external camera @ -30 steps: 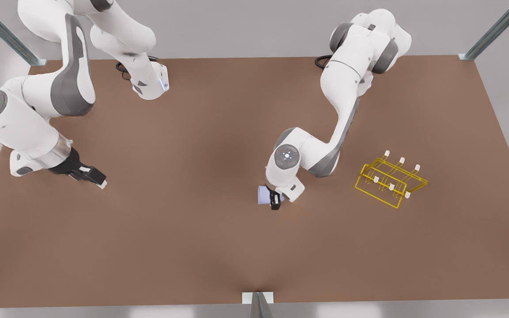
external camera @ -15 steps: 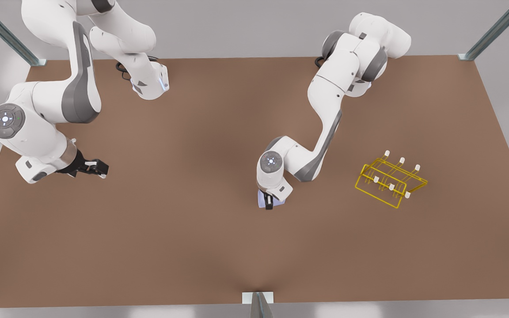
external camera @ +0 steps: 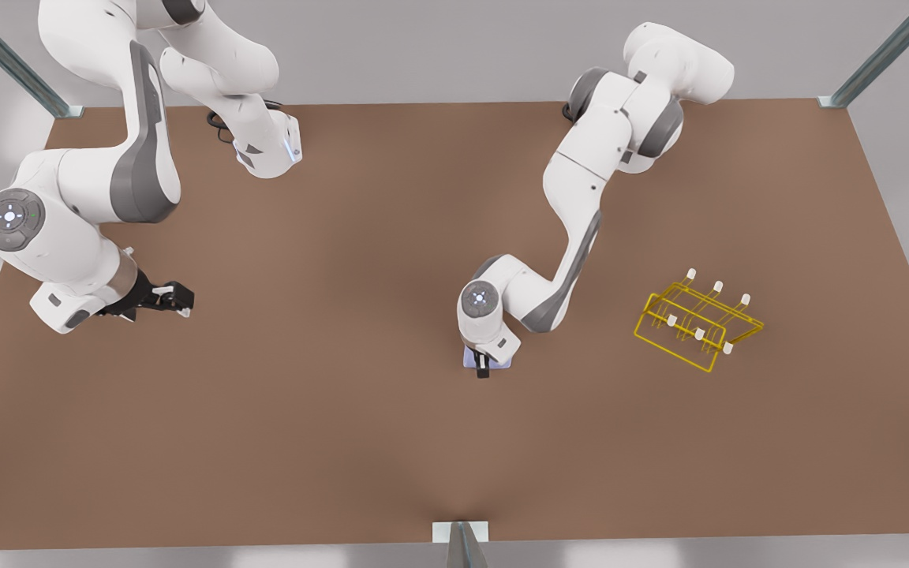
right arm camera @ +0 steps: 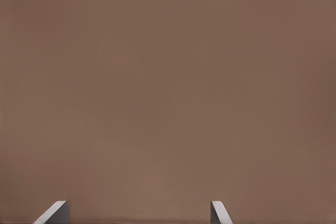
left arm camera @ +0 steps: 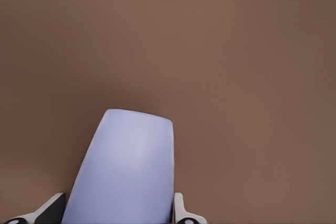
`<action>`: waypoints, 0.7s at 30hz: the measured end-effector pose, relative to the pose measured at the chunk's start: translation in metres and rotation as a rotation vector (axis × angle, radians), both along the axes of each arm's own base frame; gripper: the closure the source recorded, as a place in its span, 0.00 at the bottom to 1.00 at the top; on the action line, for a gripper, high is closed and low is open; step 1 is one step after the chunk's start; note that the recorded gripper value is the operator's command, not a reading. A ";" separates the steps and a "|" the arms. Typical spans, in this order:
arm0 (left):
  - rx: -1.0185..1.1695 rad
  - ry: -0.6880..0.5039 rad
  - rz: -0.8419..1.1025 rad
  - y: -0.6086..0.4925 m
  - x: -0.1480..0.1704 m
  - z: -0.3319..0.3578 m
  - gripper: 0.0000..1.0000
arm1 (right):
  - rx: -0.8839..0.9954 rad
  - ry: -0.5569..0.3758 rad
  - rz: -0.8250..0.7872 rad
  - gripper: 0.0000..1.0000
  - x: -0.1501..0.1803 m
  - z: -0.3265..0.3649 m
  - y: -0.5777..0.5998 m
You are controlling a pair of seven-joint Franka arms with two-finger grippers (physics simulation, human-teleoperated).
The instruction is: Place the cup on the cup holder
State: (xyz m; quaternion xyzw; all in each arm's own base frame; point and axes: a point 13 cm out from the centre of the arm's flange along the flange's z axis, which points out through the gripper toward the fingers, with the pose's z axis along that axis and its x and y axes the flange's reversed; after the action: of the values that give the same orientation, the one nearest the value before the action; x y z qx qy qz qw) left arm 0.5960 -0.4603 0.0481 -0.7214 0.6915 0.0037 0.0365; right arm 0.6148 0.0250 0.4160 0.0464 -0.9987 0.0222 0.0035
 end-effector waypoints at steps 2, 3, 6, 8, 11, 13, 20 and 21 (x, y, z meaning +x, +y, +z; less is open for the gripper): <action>0.001 -0.002 0.000 0.000 0.000 -0.003 0.00 | 0.000 0.001 0.008 0.00 0.000 0.000 -0.001; 0.001 -0.004 0.001 0.000 0.000 -0.003 0.03 | 0.000 0.001 0.013 0.00 0.000 0.000 -0.001; 0.000 -0.010 -0.001 -0.001 0.002 -0.002 0.27 | 0.000 0.002 0.026 0.00 0.000 0.000 -0.001; 0.000 -0.016 -0.003 -0.001 0.004 0.000 0.24 | 0.000 0.002 0.032 0.00 0.000 0.000 -0.001; -0.024 -0.049 0.008 0.001 0.020 0.041 0.24 | 0.000 0.003 0.040 0.00 0.000 0.000 -0.003; -0.030 -0.063 0.020 0.008 0.029 0.081 0.23 | -0.001 0.004 0.045 0.00 0.000 0.000 -0.003; 0.245 0.036 -0.032 0.067 -0.001 0.114 0.21 | 0.000 0.005 0.061 0.00 0.000 0.000 -0.002; 0.323 0.052 -0.047 0.082 -0.008 0.115 0.21 | 0.000 0.005 0.063 0.00 0.000 0.000 -0.002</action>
State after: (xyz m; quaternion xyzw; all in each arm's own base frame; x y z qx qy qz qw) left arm 0.5883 -0.3786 0.1632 -0.6894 0.6994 0.1326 0.1339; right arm 0.6144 0.0231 0.4156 0.0777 -0.9967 0.0222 0.0054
